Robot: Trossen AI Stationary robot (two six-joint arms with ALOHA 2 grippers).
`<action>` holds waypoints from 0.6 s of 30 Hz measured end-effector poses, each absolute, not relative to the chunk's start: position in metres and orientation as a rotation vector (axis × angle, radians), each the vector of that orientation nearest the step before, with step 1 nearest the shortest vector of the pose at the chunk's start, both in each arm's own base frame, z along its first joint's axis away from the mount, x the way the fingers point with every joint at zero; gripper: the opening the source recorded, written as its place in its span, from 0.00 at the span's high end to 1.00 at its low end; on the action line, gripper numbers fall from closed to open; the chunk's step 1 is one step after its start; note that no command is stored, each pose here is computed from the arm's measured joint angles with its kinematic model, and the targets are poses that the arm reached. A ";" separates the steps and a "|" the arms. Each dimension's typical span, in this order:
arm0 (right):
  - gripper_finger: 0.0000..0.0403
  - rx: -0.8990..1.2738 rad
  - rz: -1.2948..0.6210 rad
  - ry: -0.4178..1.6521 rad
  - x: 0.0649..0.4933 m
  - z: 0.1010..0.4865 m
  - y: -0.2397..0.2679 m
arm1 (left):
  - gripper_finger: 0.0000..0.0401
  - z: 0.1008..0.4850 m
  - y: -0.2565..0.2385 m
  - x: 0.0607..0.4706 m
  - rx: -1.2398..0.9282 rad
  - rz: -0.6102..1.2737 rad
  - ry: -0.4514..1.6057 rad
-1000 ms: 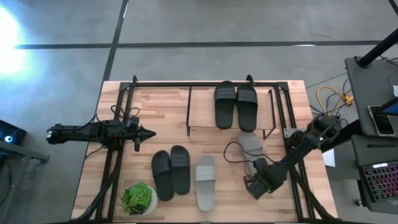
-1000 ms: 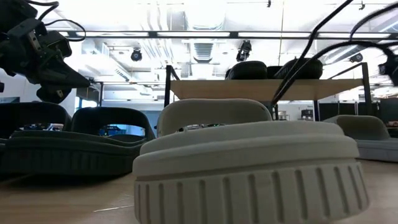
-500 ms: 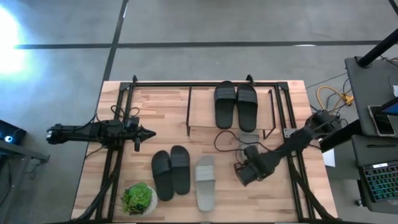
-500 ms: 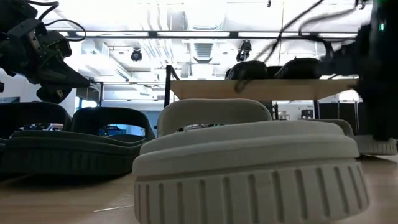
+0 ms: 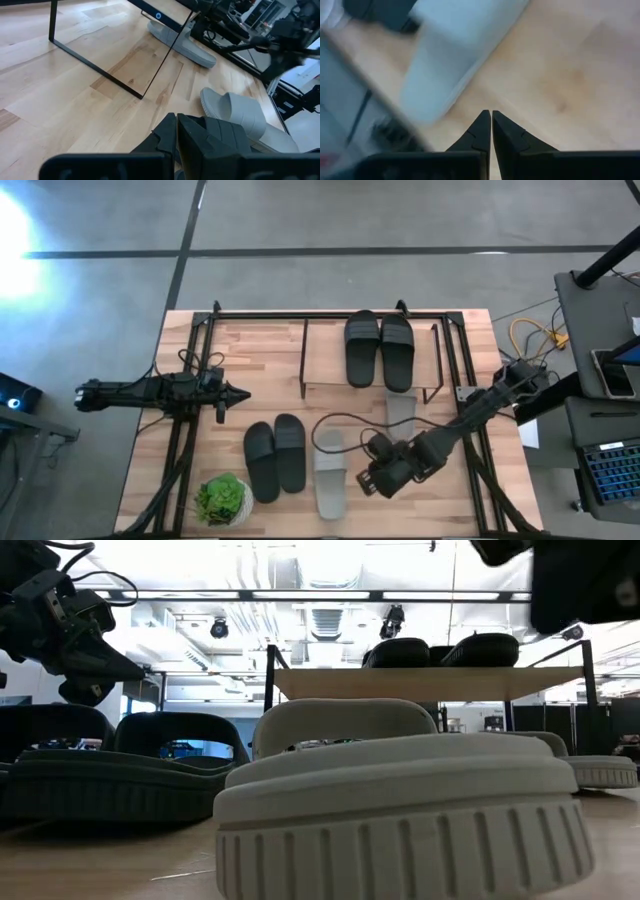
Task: Pick and place slides into the shelf
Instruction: Put the right gray slide under the shelf
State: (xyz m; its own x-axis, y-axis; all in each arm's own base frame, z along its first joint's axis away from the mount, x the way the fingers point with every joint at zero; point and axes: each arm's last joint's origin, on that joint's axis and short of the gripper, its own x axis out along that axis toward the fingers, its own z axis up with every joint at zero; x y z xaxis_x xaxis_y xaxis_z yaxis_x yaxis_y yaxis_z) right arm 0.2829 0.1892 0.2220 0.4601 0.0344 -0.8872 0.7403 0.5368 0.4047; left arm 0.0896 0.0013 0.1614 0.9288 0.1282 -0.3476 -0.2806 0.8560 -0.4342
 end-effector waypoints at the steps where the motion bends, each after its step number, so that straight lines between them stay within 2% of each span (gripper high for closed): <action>1: 0.98 0.898 -0.579 0.985 0.284 0.219 0.187 | 1.00 0.161 0.001 0.090 -0.500 0.219 0.315; 4: 0.98 0.894 -0.653 0.939 0.294 0.214 0.180 | 1.00 0.161 0.001 0.090 -0.500 0.219 0.315; 8: 0.98 0.786 -0.594 0.981 0.316 0.216 0.179 | 1.00 0.162 0.001 0.090 -0.500 0.218 0.315; 10: 0.98 0.721 -0.706 1.030 0.320 0.215 0.169 | 1.00 0.161 0.001 0.090 -0.500 0.219 0.315; 14: 0.98 0.637 -1.055 1.135 0.320 0.209 0.140 | 1.00 0.161 0.001 0.090 -0.500 0.219 0.315; 16: 0.98 0.610 -1.123 1.147 0.324 0.210 0.135 | 1.00 0.162 0.001 0.090 -0.500 0.218 0.314; 18: 0.98 0.590 -1.111 1.161 0.327 0.211 0.137 | 1.00 0.162 0.001 0.090 -0.500 0.218 0.315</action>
